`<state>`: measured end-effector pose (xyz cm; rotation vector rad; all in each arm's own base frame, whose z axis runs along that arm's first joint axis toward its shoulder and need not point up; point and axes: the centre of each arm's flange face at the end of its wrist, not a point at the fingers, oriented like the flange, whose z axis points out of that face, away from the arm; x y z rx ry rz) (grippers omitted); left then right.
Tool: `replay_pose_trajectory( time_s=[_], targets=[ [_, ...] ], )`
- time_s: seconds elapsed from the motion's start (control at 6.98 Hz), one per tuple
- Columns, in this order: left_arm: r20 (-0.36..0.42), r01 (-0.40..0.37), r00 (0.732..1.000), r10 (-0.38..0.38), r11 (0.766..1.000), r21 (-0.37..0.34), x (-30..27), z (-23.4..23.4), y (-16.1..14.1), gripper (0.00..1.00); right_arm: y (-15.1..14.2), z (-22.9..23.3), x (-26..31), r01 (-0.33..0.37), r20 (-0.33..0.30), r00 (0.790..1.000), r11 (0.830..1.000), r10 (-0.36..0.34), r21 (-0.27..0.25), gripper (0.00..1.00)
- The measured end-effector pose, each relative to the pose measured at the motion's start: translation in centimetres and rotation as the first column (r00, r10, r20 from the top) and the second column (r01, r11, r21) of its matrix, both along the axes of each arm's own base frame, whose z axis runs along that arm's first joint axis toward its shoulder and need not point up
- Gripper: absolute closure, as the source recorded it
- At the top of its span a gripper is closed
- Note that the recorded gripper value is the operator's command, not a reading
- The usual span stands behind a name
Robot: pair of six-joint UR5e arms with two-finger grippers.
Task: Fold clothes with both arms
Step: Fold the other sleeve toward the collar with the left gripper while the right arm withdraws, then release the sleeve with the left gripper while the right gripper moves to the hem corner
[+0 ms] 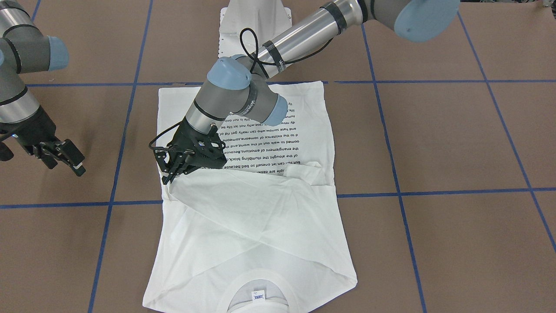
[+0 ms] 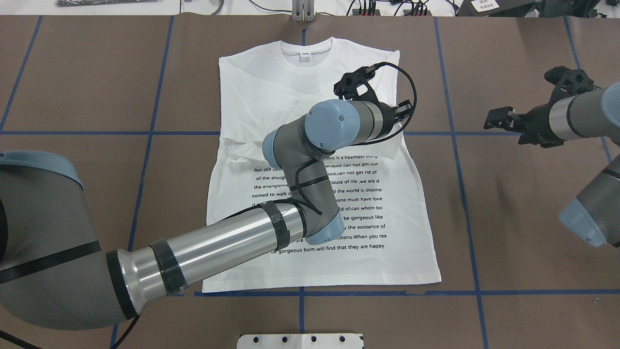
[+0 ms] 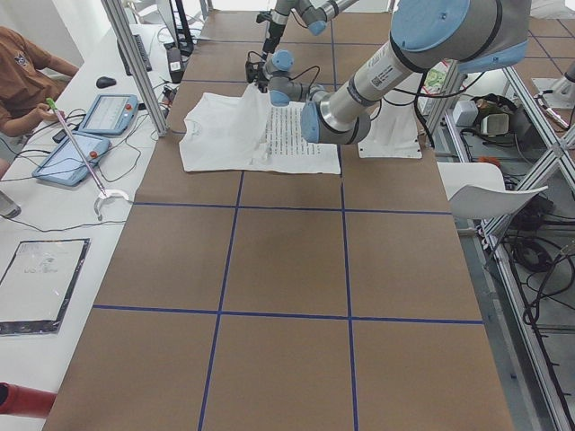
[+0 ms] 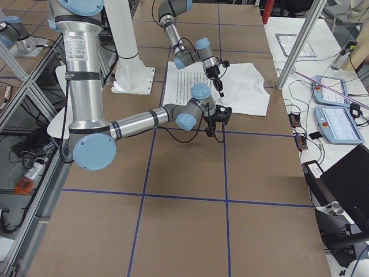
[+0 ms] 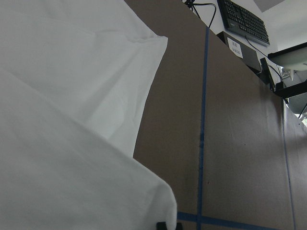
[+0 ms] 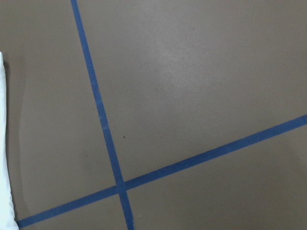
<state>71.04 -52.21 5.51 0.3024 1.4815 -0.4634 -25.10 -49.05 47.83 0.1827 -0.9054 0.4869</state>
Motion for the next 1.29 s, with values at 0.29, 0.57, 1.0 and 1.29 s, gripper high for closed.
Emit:
replay_pose_trajectory(
  time_s=[0.29,0.57,1.0,1.29],
  targets=[
    [0.006,0.023,1.000,-0.023,1.000,-0.001,0.3,0.0,-0.3,0.69,0.0,0.0,0.0,-0.001,0.001,1.000,1.000,0.001,0.000,0.00],
    [0.006,0.039,0.999,-0.039,0.999,-0.003,0.5,-0.5,-0.6,0.15,0.0,-0.1,0.0,-0.001,0.001,1.000,1.000,0.001,0.000,0.00],
    [-0.056,0.036,0.998,-0.036,0.999,0.002,-0.1,-2.9,-0.5,0.13,0.2,-1.1,-0.9,0.005,0.017,1.000,1.000,-0.005,0.007,0.00],
    [-0.094,-0.013,0.995,0.015,1.000,0.019,-2.2,-3.8,-0.8,0.15,1.3,-5.2,-5.7,-0.028,0.105,0.994,0.999,0.031,-0.032,0.00]
  ],
)
